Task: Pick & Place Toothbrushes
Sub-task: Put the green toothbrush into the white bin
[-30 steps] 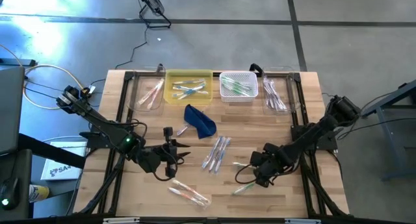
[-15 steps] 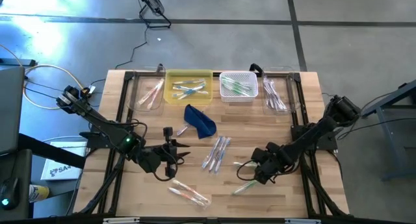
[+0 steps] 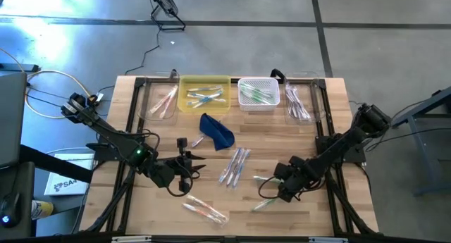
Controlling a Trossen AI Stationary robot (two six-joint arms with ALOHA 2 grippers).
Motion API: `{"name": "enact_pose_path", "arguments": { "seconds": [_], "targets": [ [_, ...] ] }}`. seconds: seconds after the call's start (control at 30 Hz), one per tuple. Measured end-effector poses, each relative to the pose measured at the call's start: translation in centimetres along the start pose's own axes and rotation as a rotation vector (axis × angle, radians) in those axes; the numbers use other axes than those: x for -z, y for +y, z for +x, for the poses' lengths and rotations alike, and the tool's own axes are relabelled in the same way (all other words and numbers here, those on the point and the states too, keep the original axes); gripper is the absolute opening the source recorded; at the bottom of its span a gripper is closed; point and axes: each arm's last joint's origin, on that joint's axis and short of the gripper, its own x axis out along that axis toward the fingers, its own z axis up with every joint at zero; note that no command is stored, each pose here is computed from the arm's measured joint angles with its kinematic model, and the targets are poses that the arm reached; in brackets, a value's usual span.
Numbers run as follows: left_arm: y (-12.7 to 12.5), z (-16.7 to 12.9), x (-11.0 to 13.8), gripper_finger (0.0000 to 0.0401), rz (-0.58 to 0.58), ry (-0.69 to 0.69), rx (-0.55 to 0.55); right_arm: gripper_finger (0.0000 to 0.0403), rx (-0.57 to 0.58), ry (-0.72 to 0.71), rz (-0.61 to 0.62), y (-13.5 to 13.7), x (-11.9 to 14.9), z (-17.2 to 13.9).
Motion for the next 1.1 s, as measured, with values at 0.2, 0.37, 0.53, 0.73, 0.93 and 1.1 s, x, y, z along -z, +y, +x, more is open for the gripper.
{"name": "enact_pose_path", "arguments": {
  "seconds": [0.2, 0.37, 0.53, 0.73, 0.93, 1.1],
  "targets": [
    [0.0, 0.0, 0.0, 0.0099, 0.000, 0.000, 0.000, 0.0189, 0.037, 0.012, 0.004, 0.1, 0.1, 1.0],
    [0.0, 0.0, 0.0, 0.0099, -0.001, -0.001, 0.000, 0.0189, 0.072, 0.018, 0.041, 0.2, 0.2, 1.8],
    [0.0, 0.0, 0.0, 0.0099, -0.001, -0.001, 0.000, 0.0188, 0.066, -0.013, 0.071, 0.1, 0.1, 1.5],
    [0.0, 0.0, 0.0, 0.0099, -0.001, -0.001, -0.001, 0.0152, 0.071, -0.014, 0.069, 0.0, 0.1, 1.5],
    [0.0, 0.0, 0.0, 0.0099, 0.002, 0.000, -0.001, 0.0092, 0.080, -0.015, 0.063, -0.1, 0.1, 1.5],
    [0.0, 0.0, 0.0, 0.0099, 0.026, -0.001, -0.001, 0.0048, 0.078, -0.016, 0.062, 0.0, 0.1, 1.5]
  ]
}}
